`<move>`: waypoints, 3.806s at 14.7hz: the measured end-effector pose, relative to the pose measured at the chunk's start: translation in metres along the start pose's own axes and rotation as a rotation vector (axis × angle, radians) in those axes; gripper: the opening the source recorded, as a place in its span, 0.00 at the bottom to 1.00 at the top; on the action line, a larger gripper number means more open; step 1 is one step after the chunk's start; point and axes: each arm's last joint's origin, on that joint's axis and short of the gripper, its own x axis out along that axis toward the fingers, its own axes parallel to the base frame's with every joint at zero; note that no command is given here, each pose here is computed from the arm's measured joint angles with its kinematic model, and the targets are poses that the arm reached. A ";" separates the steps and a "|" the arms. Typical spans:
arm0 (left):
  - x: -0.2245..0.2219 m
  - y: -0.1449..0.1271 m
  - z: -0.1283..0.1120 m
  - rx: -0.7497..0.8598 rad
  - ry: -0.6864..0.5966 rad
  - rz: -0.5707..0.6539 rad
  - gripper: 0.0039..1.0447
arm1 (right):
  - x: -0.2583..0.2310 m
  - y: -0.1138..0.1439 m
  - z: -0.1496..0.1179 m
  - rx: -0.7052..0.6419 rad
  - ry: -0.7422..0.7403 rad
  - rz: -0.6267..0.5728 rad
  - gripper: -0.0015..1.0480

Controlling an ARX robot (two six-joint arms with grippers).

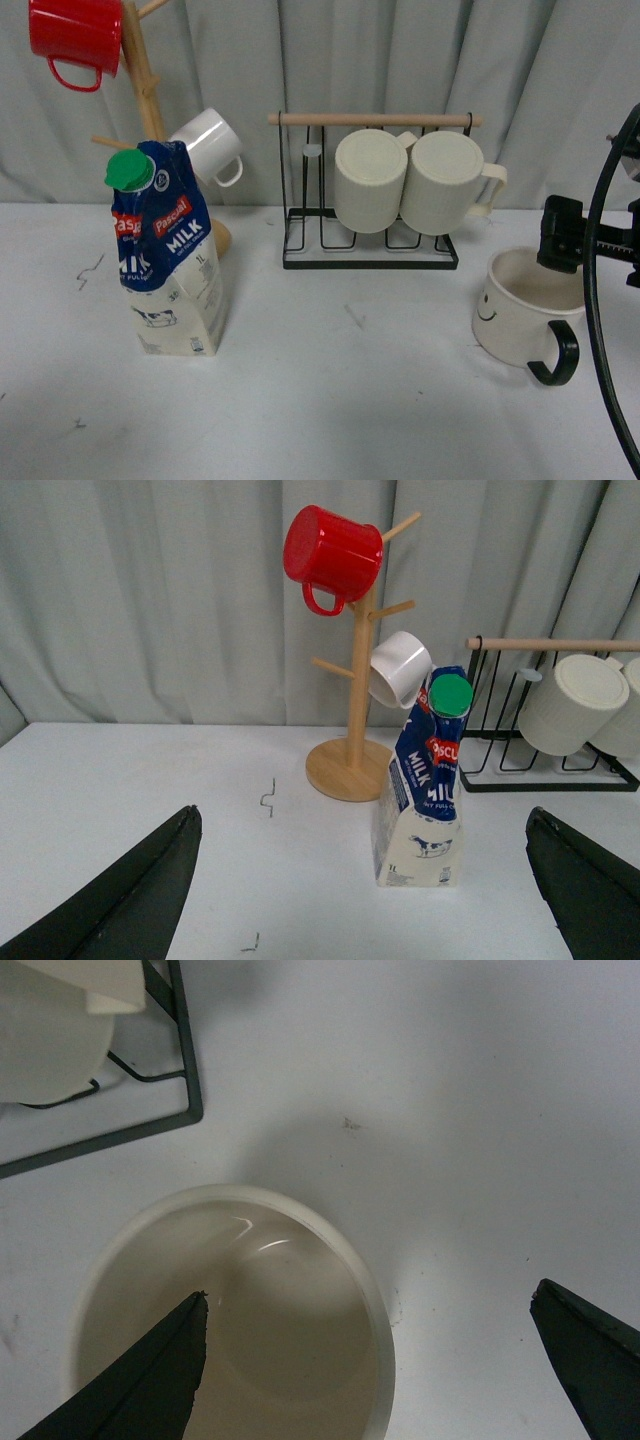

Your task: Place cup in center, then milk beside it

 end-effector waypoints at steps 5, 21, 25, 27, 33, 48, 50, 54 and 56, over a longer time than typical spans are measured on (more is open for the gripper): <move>0.000 0.000 0.000 0.000 0.000 0.000 0.94 | 0.015 -0.002 -0.009 0.001 0.032 0.006 0.94; 0.000 0.000 0.000 0.000 0.000 0.000 0.94 | -0.008 0.109 -0.010 -0.104 -0.022 0.181 0.03; 0.000 0.000 0.000 0.000 0.000 0.000 0.94 | 0.003 0.132 -0.017 -0.104 0.011 0.156 0.03; 0.000 0.000 0.000 0.000 0.000 0.000 0.94 | 0.008 0.131 -0.020 -0.077 0.025 0.124 0.03; 0.000 0.000 0.000 0.000 0.000 0.000 0.94 | 0.014 0.131 -0.028 -0.063 0.045 0.132 0.04; 0.000 0.000 0.000 0.000 0.000 0.000 0.94 | -0.196 -0.012 -0.041 -0.231 -0.799 0.090 0.13; 0.000 0.000 0.000 0.000 0.000 0.000 0.94 | -0.208 -0.027 -0.069 -0.226 -0.824 0.064 0.02; 0.000 0.000 0.000 0.000 0.000 0.000 0.94 | -0.204 -0.036 -0.103 -0.228 -0.817 0.068 0.02; 0.000 0.000 0.000 0.000 0.000 0.000 0.94 | -0.206 -0.038 -0.114 -0.228 -0.829 0.069 0.02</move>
